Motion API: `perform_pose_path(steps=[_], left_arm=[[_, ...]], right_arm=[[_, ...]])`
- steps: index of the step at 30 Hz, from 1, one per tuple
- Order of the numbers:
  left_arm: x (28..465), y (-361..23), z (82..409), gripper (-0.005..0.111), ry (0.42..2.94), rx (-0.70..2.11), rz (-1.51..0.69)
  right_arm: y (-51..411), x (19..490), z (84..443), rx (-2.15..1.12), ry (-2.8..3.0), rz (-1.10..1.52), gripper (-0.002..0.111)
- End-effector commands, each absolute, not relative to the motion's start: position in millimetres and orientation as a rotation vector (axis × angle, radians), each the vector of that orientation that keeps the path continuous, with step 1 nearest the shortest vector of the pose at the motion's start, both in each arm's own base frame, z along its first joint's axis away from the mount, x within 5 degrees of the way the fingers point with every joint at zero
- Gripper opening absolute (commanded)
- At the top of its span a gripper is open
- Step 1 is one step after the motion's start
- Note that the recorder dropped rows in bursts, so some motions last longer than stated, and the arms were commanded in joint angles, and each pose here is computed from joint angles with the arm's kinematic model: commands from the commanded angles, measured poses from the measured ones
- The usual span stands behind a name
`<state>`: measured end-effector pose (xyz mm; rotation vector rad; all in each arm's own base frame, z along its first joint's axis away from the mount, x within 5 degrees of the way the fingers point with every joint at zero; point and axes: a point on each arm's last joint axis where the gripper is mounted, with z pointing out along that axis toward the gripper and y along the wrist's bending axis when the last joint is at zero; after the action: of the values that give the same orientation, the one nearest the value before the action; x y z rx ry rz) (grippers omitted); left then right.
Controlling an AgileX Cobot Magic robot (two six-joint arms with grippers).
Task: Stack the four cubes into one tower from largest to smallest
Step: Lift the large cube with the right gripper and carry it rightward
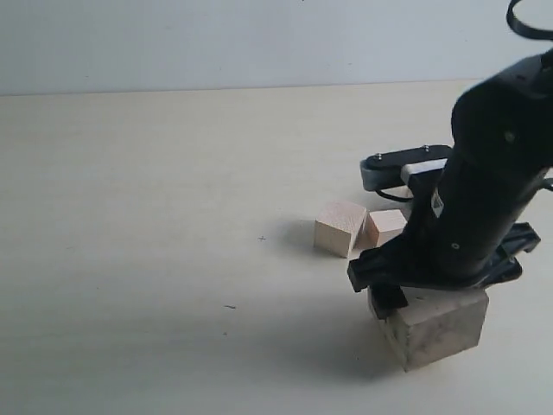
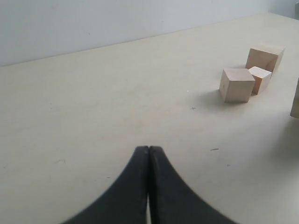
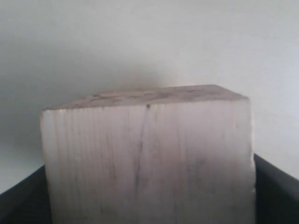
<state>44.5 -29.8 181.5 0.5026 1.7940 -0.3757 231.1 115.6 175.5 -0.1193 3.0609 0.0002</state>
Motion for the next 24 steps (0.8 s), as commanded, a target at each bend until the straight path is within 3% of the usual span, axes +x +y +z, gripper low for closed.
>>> perform_pose_path(steps=[1,16,18,22,24], left_arm=[[44.6,-29.3,181.3,0.0,1.785,0.496,-0.369],[44.6,-29.3,181.3,0.0,1.785,0.496,-0.369],[44.6,-29.3,181.3,0.0,1.785,0.496,-0.369],[44.6,-29.3,181.3,0.0,1.785,0.496,-0.369],[44.6,-29.3,181.3,0.0,1.785,0.496,-0.369]], right_arm=[[112.0,230.2,170.6,0.072,2.982,0.019,0.0],[116.9,235.7,160.9,0.054,2.969,0.061,0.001],[119.5,235.6,156.8,0.06,2.99,0.089,0.012],[123.5,235.3,151.9,0.038,3.014,0.137,0.056],[123.3,235.4,151.9,0.034,3.013,0.134,0.068]])
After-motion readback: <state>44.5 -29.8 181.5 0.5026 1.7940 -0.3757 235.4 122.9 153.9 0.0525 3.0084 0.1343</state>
